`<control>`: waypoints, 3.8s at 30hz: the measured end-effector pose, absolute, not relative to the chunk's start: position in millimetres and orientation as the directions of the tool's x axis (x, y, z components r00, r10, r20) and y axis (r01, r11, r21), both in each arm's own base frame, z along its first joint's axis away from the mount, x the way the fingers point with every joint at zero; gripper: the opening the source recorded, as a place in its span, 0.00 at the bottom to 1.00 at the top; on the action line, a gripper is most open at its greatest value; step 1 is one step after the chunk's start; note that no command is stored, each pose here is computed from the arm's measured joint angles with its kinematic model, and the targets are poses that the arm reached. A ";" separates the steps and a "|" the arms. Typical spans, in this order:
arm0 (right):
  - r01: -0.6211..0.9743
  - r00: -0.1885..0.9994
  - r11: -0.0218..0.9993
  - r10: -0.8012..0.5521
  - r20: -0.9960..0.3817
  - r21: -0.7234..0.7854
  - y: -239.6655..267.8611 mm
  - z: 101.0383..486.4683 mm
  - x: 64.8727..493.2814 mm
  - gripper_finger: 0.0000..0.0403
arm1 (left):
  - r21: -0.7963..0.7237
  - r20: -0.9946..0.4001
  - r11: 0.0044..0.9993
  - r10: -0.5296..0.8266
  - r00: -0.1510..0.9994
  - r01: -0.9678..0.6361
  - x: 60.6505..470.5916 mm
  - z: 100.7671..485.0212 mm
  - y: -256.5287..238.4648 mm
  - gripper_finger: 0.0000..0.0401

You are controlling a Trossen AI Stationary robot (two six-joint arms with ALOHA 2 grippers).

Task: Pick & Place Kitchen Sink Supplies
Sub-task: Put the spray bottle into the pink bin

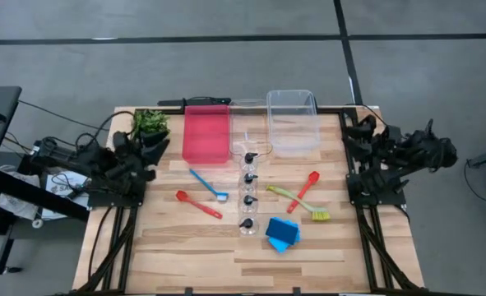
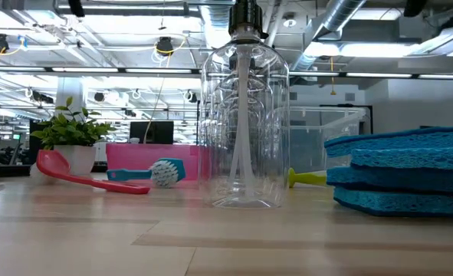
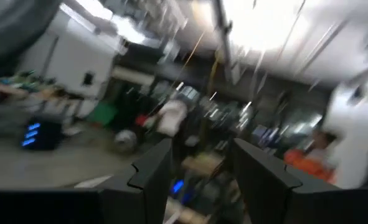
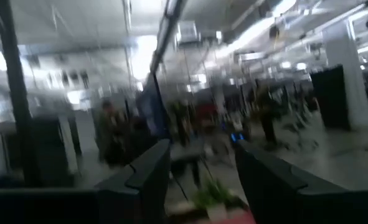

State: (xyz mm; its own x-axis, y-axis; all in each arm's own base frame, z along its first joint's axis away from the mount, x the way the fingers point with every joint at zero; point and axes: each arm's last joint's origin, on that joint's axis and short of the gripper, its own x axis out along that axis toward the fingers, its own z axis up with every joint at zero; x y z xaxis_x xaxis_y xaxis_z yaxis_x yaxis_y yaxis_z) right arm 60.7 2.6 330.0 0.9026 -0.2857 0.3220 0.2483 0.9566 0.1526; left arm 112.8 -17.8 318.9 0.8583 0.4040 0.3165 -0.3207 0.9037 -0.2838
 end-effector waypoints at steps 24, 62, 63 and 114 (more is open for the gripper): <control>0.280 0.891 0.944 -0.187 -0.413 0.176 22.9 351.6 114.4 0.40 | -0.316 -0.244 0.898 0.236 0.941 -0.307 134.4 316.2 -27.6 0.42; 0.210 0.862 0.968 -0.118 -0.492 0.135 58.2 332.5 167.9 0.29 | -0.261 -0.353 0.906 0.233 0.906 -0.334 177.5 285.7 -21.6 0.42; 0.200 0.864 0.970 -0.109 -0.491 0.136 59.7 332.7 167.3 0.29 | -0.263 -0.357 0.907 0.225 0.907 -0.328 178.9 285.1 -20.8 0.42; 0.453 0.656 0.864 -0.157 -0.738 0.219 61.5 292.6 189.9 0.29 | -0.252 -0.346 0.928 0.179 0.921 -0.275 204.3 278.5 -10.3 0.42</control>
